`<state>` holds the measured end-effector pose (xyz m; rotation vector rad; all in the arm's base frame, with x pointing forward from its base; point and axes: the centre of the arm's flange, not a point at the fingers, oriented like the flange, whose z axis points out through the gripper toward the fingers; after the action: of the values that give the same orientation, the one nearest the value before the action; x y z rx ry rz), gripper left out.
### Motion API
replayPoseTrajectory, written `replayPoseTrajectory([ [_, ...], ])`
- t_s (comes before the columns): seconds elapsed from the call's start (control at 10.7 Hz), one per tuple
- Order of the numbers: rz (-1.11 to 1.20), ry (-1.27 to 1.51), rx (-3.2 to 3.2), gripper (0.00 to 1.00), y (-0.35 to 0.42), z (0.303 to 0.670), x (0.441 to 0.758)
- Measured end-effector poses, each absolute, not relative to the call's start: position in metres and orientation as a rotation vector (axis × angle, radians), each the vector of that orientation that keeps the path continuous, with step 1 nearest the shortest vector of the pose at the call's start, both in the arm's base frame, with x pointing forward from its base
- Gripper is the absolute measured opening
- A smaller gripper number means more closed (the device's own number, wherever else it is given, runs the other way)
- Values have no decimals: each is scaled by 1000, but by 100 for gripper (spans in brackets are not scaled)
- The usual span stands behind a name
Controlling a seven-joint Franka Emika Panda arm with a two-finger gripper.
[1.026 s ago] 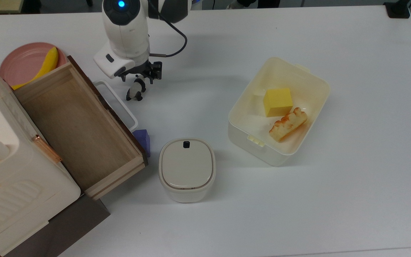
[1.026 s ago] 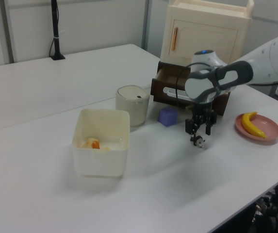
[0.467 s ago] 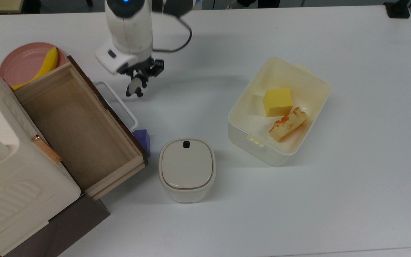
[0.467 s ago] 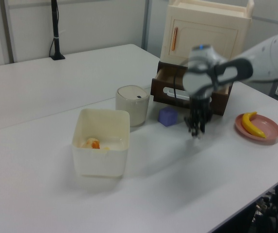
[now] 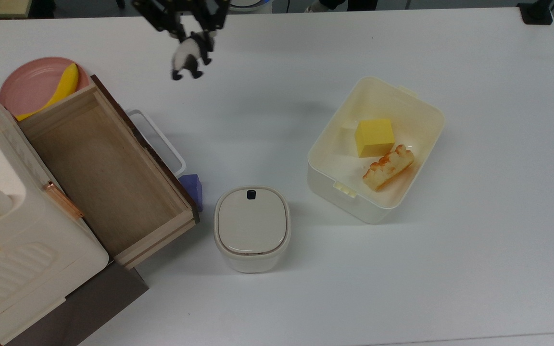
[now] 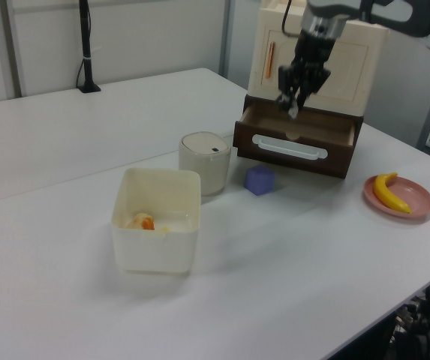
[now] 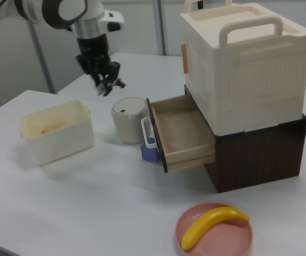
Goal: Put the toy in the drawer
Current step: 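Carry the panda toy over the open wooden drawer and lower it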
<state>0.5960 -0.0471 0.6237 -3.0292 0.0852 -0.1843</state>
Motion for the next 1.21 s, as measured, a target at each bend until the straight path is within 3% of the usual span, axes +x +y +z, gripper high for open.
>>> replayPoseTrajectory([
  [0.28,-607,292,-3032,37,-136,618,630],
  [0.65,-489,290,-3132,37,-189,499,660],
  [0.93,-402,270,-3160,37,-194,461,667],
  [1.03,-396,270,-3161,41,-194,459,667],
  [1.21,-404,270,-3161,70,-195,461,668],
])
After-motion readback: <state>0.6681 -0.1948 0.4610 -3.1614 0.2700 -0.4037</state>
